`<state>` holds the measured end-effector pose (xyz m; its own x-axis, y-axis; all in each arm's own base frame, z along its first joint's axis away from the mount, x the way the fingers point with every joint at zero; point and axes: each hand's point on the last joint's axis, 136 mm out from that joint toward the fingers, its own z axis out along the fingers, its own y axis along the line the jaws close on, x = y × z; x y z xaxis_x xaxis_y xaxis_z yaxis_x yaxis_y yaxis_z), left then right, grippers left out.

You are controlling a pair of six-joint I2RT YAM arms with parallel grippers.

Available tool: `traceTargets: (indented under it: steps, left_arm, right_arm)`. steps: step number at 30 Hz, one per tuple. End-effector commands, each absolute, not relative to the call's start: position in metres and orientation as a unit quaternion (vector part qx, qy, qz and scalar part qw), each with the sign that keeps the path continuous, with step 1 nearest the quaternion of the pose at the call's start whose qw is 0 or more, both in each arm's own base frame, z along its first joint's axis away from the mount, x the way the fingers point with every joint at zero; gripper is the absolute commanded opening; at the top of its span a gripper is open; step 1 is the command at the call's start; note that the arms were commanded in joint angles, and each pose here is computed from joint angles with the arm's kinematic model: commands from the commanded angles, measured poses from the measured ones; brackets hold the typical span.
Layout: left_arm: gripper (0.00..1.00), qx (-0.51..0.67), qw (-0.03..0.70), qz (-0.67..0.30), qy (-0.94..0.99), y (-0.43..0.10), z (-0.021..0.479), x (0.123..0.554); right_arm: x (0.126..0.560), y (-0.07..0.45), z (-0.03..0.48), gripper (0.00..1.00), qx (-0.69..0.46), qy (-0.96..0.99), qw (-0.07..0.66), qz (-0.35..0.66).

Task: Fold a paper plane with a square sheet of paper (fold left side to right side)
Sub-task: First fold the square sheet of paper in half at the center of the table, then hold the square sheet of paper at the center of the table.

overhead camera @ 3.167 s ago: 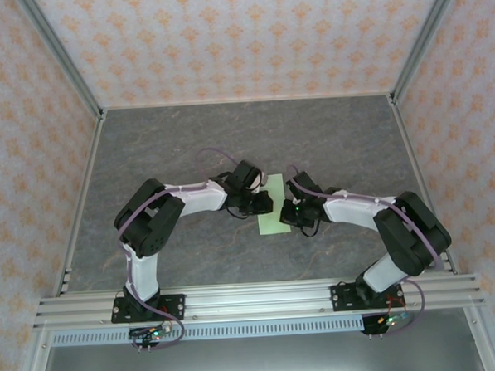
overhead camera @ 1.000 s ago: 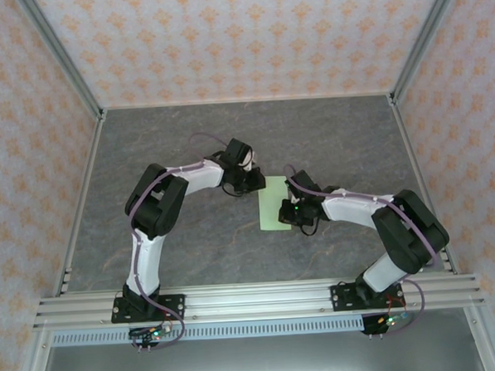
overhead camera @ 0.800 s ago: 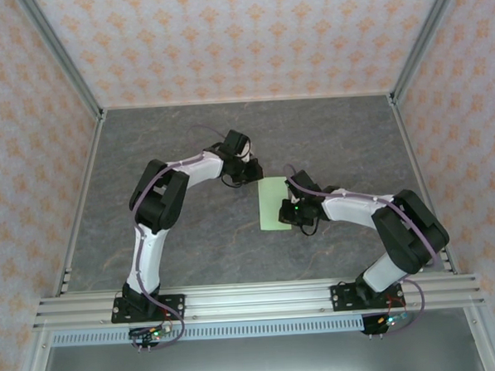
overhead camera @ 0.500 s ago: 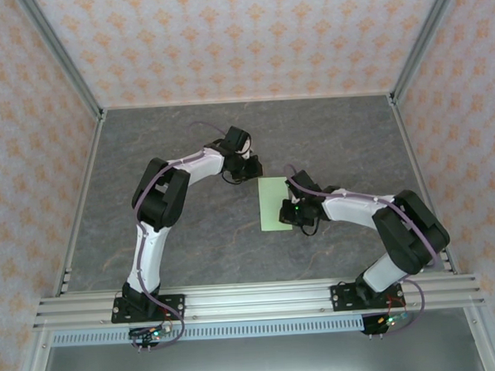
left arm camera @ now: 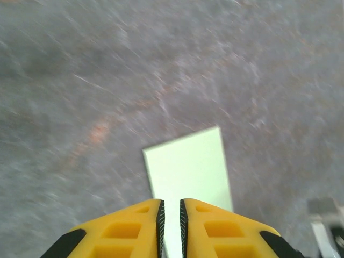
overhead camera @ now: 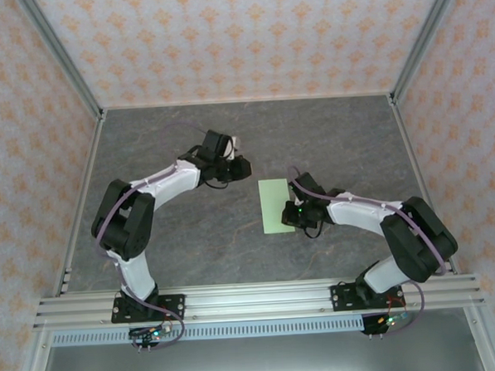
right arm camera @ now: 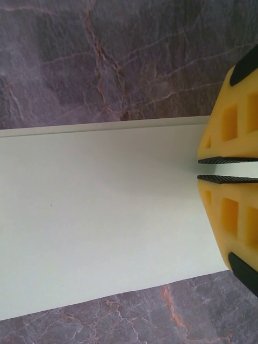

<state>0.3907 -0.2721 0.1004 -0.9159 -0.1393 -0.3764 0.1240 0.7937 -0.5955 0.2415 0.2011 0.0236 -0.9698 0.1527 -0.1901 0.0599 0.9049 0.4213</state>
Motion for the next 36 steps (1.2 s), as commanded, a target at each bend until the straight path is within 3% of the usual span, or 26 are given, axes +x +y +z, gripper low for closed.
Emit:
traceTargets:
  steps: [1, 11, 20, 36]
  left_arm:
    - [0.19, 0.015, 0.179, -0.355, 0.918, -0.303, 0.089, 0.362]
    - [0.18, 0.008, 0.145, -0.372, 0.917, -0.335, 0.053, 0.350]
    - [0.17, 0.007, 0.134, -0.371, 0.919, -0.340, 0.040, 0.344]
    - [0.17, 0.033, 0.117, -0.340, 0.933, -0.335, 0.021, 0.315]
  right_arm:
    - [0.245, 0.200, 0.036, 0.19, 0.057, 0.967, 0.127, 0.215]
    - [0.312, 0.212, 0.081, 0.18, 0.101, 0.913, 0.191, 0.347]
    - [0.364, 0.243, 0.058, 0.17, 0.106, 0.909, 0.167, 0.367]
    - [0.342, 0.223, -0.009, 0.16, 0.107, 0.959, 0.085, 0.247]
